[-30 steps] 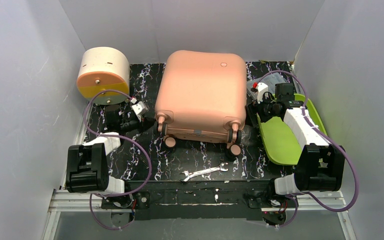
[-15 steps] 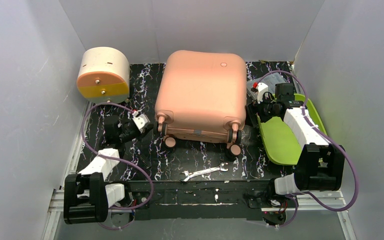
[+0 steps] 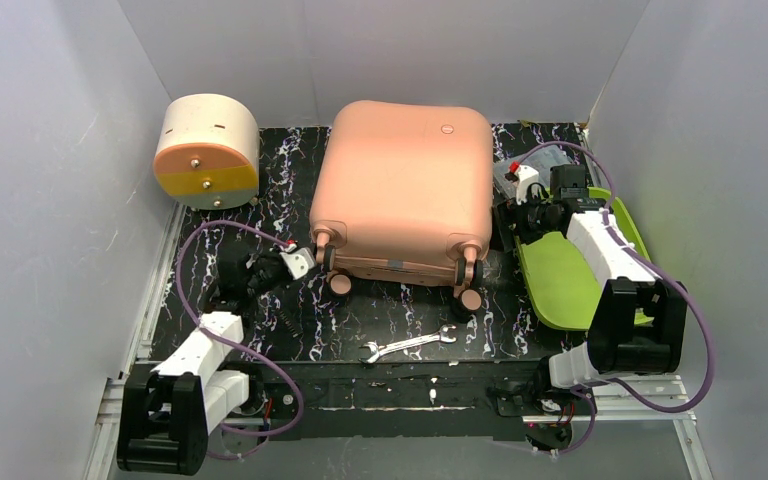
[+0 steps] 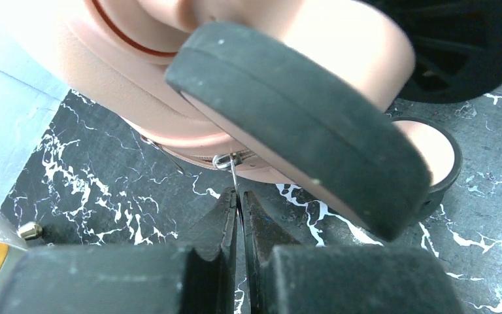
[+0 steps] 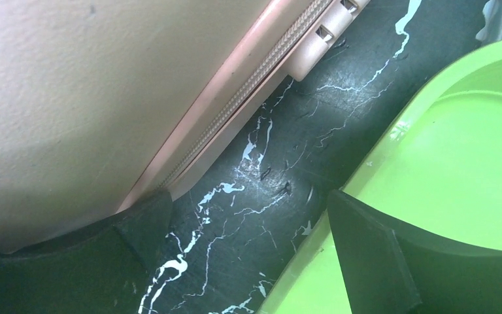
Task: Open, take out, and arrange the luggage
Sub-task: Unzip the zipper of the luggage.
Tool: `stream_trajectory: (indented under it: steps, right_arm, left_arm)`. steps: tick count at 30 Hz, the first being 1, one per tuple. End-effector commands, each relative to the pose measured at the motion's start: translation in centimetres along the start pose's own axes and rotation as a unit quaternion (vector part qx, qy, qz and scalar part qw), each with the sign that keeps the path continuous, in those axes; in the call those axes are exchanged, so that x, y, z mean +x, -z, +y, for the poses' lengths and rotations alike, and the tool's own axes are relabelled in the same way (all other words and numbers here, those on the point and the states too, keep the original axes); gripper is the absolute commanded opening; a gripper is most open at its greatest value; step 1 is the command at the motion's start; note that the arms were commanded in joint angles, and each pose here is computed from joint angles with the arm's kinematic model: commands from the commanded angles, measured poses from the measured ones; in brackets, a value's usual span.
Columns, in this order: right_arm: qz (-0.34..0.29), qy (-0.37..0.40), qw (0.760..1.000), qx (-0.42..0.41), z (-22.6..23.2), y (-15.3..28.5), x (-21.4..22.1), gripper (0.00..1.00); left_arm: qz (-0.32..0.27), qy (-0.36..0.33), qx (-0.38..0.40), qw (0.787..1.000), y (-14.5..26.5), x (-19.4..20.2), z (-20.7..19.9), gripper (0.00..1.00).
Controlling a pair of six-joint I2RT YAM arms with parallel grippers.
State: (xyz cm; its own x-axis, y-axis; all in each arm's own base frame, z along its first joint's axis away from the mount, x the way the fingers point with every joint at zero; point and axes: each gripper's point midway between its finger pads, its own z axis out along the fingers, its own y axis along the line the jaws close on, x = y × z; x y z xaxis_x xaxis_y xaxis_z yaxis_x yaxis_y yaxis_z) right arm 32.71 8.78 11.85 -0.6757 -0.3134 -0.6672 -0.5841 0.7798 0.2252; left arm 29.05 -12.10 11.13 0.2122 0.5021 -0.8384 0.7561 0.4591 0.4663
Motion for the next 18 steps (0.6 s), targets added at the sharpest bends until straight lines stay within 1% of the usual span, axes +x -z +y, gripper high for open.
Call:
stream_trajectory:
  steps: [1, 4, 6, 11, 15, 18]
  right_arm:
    - [-0.048, -0.025, 0.994, -0.099, 4.2, -1.8, -3.6, 1.0]
    - [-0.045, -0.041, 0.992, -0.112, 4.5, -2.1, -3.8, 1.0]
    - [-0.04, -0.045, 0.99, -0.131, 5.1, -1.9, -3.9, 1.0]
    - [-0.037, -0.036, 0.988, -0.147, 5.9, -1.1, -4.5, 1.0]
    - [-0.031, -0.003, 0.987, -0.157, 7.3, -0.7, -4.3, 1.0]
    - [0.0, 0.044, 0.986, -0.162, 8.6, -0.2, -2.6, 1.0]
  left_arm:
    - [-0.069, 0.025, 0.138, 0.988, -0.1, -2.1, -7.4, 0.0]
    - [-0.069, 0.018, 0.136, 0.988, 0.1, -1.9, -7.6, 0.0]
    - [-0.075, 0.002, 0.141, 0.987, 0.3, -1.8, -8.1, 0.0]
    - [-0.078, -0.024, 0.162, 0.983, 1.2, -1.3, -9.9, 0.0]
    - [-0.075, -0.028, 0.167, 0.983, 1.6, -1.1, -10.5, 0.0]
    - [-0.048, -0.015, 0.15, 0.987, 1.5, -0.3, -10.0, 0.0]
